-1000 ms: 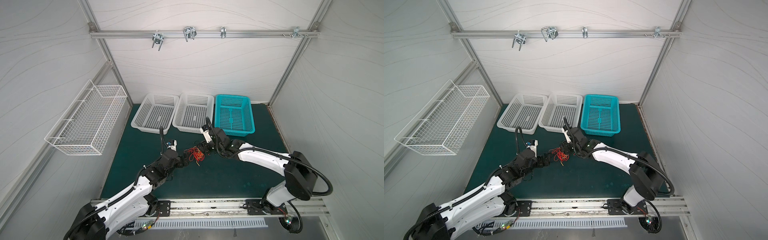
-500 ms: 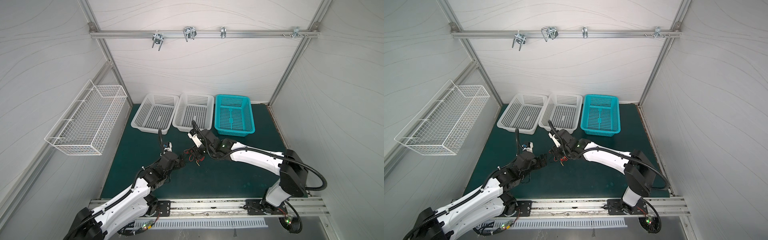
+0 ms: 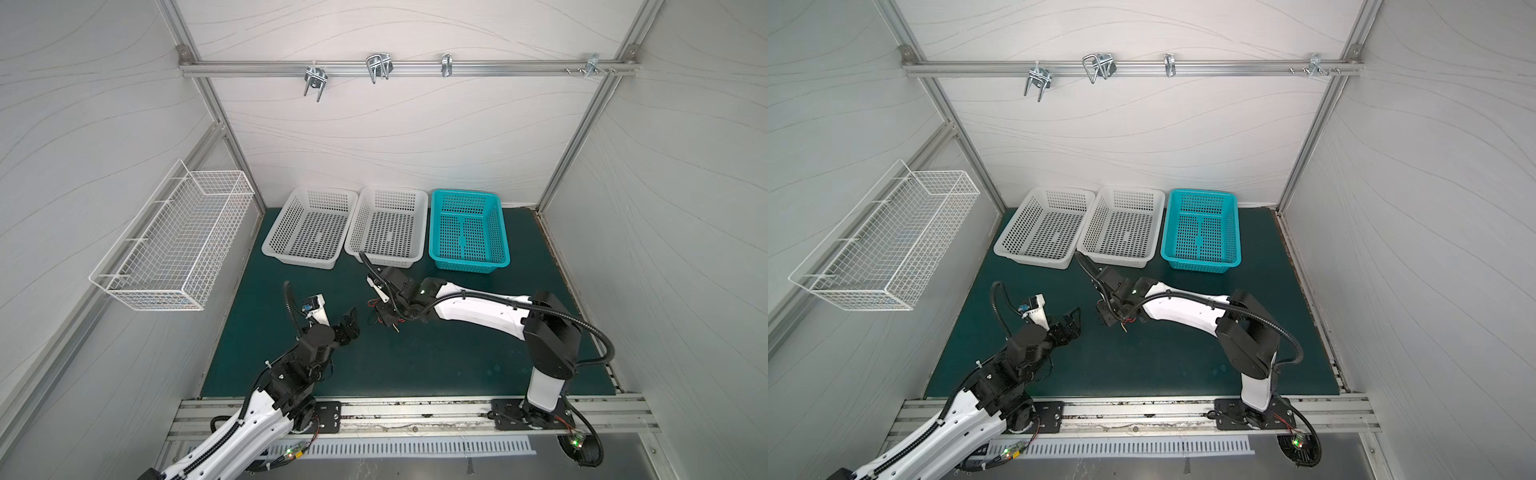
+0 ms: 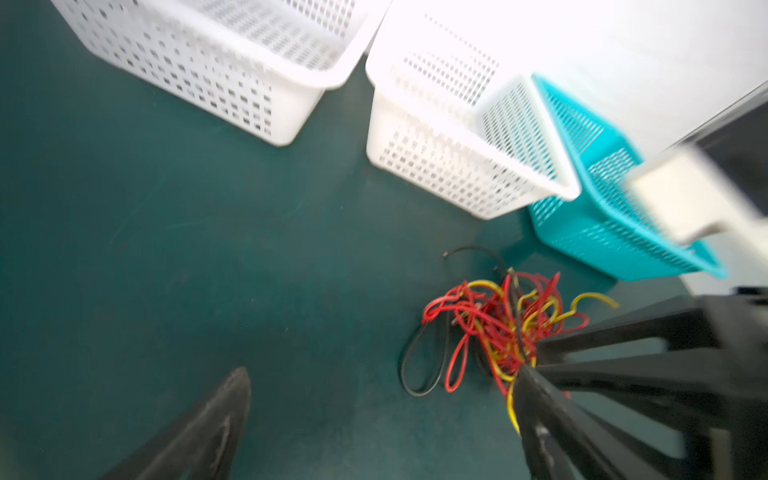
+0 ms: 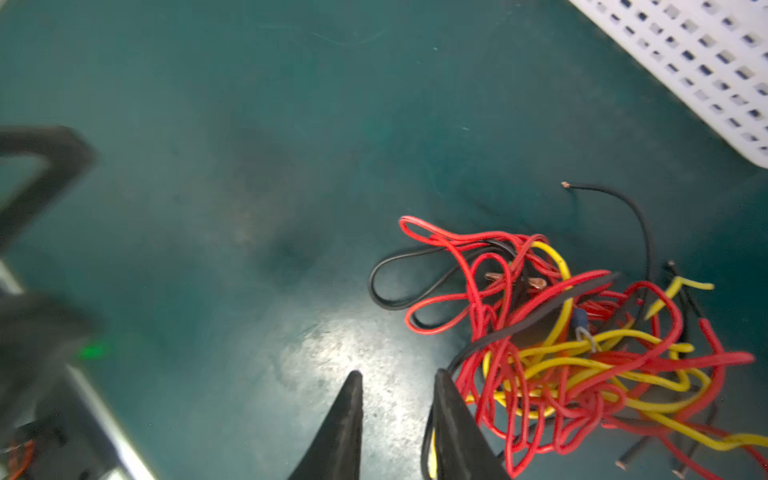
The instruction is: Untangle the cables
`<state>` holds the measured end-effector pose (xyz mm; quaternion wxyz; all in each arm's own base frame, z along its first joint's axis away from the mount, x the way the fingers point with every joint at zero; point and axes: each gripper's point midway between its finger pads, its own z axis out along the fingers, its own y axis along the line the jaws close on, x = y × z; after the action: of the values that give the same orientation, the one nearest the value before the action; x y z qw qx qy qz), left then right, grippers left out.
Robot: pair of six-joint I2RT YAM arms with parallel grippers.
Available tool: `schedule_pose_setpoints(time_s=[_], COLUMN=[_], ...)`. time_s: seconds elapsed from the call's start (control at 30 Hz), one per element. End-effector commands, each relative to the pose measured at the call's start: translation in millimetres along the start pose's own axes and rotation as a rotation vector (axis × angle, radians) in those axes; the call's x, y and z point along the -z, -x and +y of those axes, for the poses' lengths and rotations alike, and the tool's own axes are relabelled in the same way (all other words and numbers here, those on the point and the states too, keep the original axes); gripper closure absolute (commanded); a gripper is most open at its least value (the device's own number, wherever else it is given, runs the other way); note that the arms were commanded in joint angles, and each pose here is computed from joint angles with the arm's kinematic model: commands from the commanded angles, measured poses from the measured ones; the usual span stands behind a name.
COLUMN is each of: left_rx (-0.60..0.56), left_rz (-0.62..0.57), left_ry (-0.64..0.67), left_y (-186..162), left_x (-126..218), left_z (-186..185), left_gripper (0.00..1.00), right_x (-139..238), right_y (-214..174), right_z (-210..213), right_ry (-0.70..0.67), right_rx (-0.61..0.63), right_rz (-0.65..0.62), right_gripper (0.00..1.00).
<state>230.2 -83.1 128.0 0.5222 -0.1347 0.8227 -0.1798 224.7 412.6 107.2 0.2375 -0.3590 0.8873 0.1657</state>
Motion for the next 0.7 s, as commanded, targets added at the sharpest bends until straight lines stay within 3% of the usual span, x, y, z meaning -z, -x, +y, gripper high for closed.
schedule_pose_setpoints(time_s=[0.0,0.43,0.6,0.67], left_rx=[0.033,0.0,-0.033,-0.046], left_rz=[-0.059,-0.014,0.031,0.05], left_ry=[0.009,-0.004,-0.026,-0.044], left_y=[11,7,5,5], left_x=[4,-6,-16,-20], left_z=[3,-8,-24,-32], left_gripper=[0.01,0.01,0.01,0.01], right_x=[-7,-13,-12,-7], right_y=[-11,-25,-23,-18], right_z=[-15,-43,-46,-47], right_ry=[-0.113,-0.268,-0.283,-0.276], right_rx=[0.012,0.019,0.024,0.021], right_rz=[0.059,0.102,0.087,0.066], right_gripper=[0.71,0.74,1.0,1.0])
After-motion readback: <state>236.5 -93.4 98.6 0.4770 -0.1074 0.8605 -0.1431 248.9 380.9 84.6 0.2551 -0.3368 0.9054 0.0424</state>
